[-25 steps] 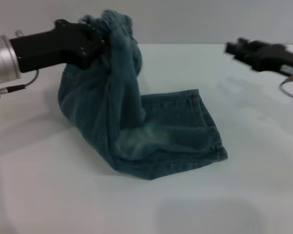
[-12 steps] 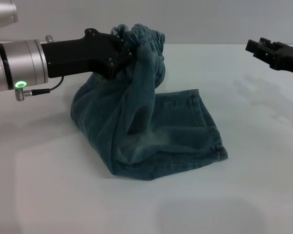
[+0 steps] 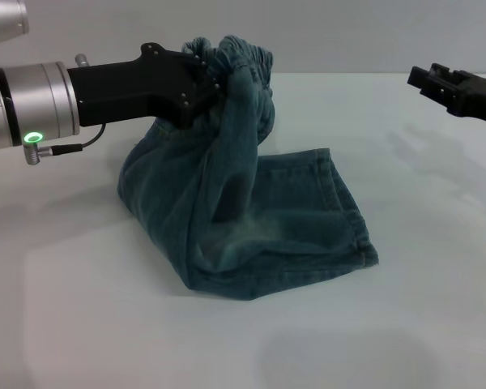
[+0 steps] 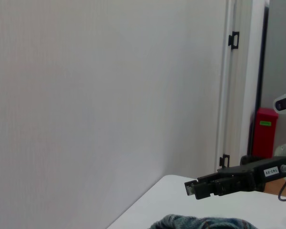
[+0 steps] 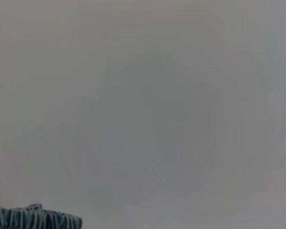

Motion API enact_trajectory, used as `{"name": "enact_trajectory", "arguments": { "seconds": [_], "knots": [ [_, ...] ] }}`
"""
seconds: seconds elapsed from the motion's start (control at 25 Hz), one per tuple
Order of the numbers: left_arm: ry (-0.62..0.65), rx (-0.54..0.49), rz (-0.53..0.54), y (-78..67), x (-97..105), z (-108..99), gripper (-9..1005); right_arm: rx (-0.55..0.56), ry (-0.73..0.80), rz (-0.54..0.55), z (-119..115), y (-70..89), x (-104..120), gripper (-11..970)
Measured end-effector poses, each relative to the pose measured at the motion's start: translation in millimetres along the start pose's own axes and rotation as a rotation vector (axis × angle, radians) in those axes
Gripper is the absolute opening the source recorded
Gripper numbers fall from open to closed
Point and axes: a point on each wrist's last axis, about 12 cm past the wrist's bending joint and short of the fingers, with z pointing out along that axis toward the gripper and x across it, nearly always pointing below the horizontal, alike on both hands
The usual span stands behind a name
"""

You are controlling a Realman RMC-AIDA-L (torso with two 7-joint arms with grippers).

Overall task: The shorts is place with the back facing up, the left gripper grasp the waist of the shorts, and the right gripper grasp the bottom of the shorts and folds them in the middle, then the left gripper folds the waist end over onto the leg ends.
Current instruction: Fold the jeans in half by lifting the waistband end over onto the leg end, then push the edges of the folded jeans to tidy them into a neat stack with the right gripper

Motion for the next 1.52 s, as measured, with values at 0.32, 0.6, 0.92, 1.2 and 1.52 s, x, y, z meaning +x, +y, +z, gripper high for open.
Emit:
{"name": "enact_trajectory", "arguments": {
  "seconds": [0.32, 0.6, 0.92, 1.2, 1.52],
  "knots": [
    [-0.058, -0.045, -0.012, -0.2, 4, -18, 216, 0.018, -0.007, 0.011, -4, -3.9, 1, 437],
    [-0.084, -0.036, 0.014, -4.8, 4, -28, 313, 0.016, -0.014, 0.000, 1, -3.3, 0, 437],
    [-0.084, 0.006, 0.036, -8.9, 2, -26, 507, 0.008, -0.010, 0.000, 7, -2.1, -2, 436],
    [-0.093, 0.022, 0.049, -11.1, 1, -27, 799, 0.013, -0.008, -0.003, 9, -2.4, -3, 436],
    [-0.107, 0.011, 0.045, -10.3, 0, -29, 851, 0.011, -0.007, -0.005, 10, -1.9, -4, 437]
  ]
}}
